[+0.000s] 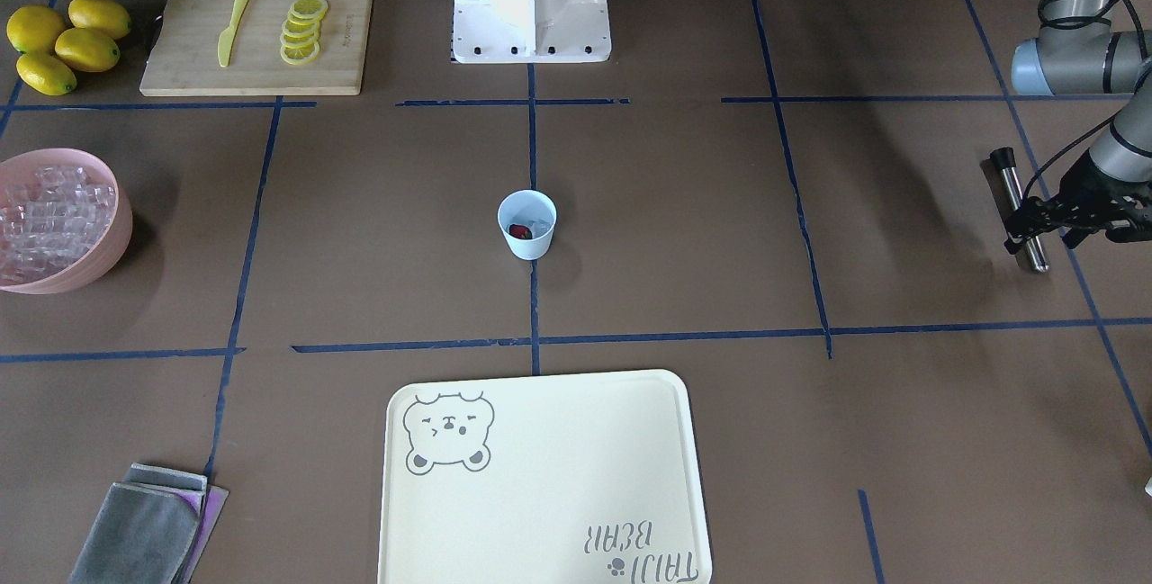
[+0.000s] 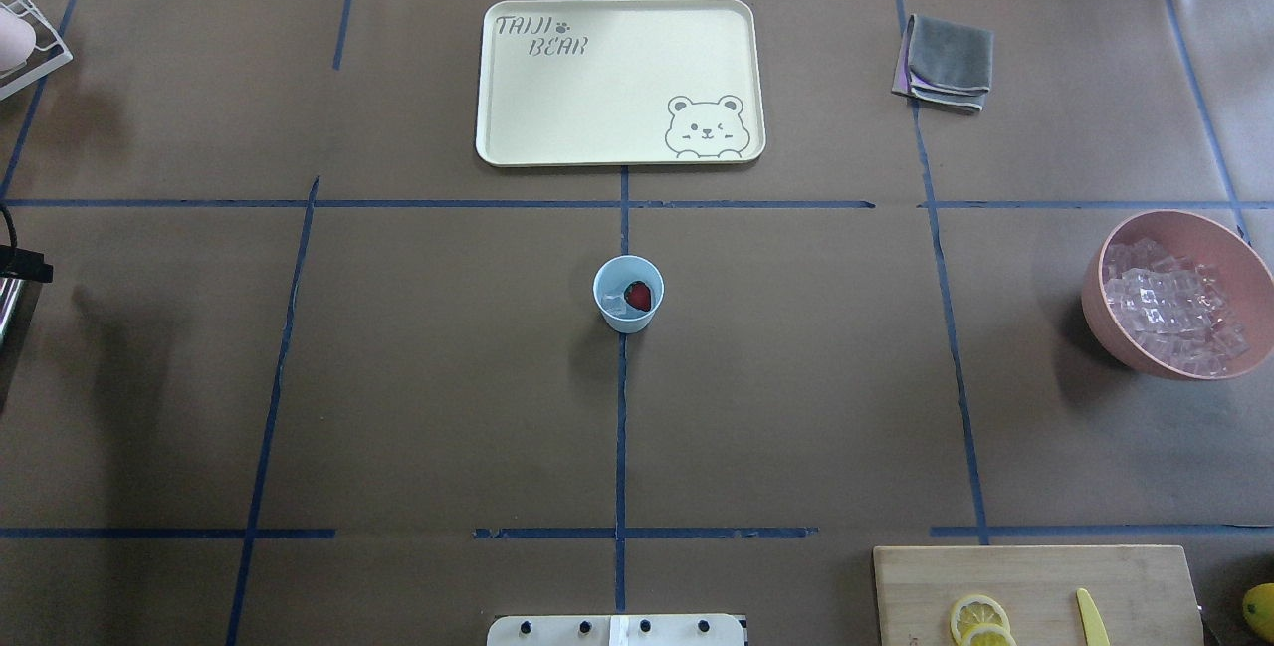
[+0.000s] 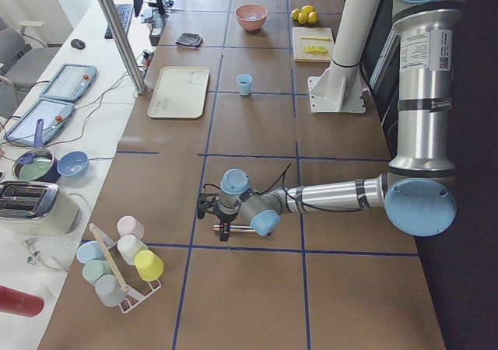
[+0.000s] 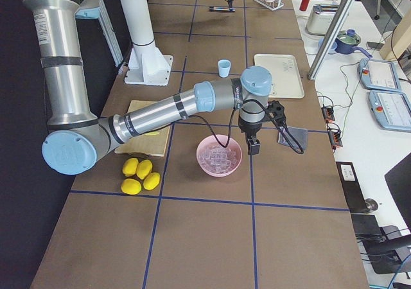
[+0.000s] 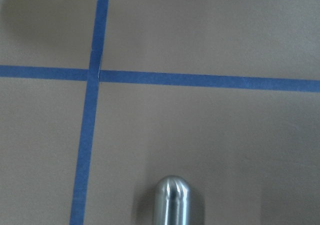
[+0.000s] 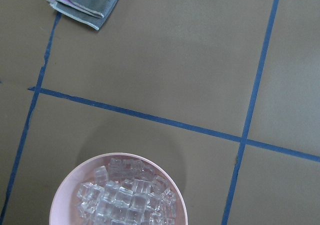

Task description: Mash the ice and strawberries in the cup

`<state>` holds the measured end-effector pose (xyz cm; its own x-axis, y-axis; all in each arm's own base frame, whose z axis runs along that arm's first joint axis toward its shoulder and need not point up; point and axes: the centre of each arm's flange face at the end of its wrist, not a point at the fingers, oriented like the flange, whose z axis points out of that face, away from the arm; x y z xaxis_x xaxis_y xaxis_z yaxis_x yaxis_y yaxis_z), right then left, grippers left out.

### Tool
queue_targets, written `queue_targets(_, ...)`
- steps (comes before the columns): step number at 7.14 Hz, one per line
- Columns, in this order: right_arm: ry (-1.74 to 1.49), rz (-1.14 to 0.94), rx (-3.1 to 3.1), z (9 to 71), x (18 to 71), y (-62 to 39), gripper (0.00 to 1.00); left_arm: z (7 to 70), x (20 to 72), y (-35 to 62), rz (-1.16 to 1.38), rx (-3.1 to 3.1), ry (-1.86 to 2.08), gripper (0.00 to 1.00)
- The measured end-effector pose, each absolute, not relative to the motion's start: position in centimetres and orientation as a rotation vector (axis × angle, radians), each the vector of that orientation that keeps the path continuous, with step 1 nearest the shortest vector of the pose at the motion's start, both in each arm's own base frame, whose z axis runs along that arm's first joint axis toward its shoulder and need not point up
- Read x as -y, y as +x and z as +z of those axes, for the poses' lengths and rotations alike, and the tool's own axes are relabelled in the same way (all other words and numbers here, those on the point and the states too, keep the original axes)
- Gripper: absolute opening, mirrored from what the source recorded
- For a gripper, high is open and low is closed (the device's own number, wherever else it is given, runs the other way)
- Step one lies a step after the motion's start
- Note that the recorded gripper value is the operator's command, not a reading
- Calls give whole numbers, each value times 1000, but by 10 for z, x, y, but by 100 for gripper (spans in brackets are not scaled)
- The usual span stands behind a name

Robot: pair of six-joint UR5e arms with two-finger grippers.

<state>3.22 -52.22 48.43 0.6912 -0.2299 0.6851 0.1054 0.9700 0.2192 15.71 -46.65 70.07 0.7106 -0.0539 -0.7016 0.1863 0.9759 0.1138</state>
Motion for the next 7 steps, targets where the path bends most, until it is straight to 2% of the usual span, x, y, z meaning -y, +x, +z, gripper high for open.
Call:
queue_targets(2, 168, -189, 785, 484, 523, 32, 100, 703, 462, 163, -121, -770, 172, 99)
queue_targets(4, 170, -190, 785, 483, 522, 32, 100, 703, 461, 166, -112, -770, 169, 69)
queue_targets(6, 168, -191, 784, 484, 523, 31, 100, 703, 460, 166, -97, -776, 182, 25)
queue_targets(7, 169, -192, 783, 483, 524, 31, 100, 702, 459, 166, -92, -780, 188, 10)
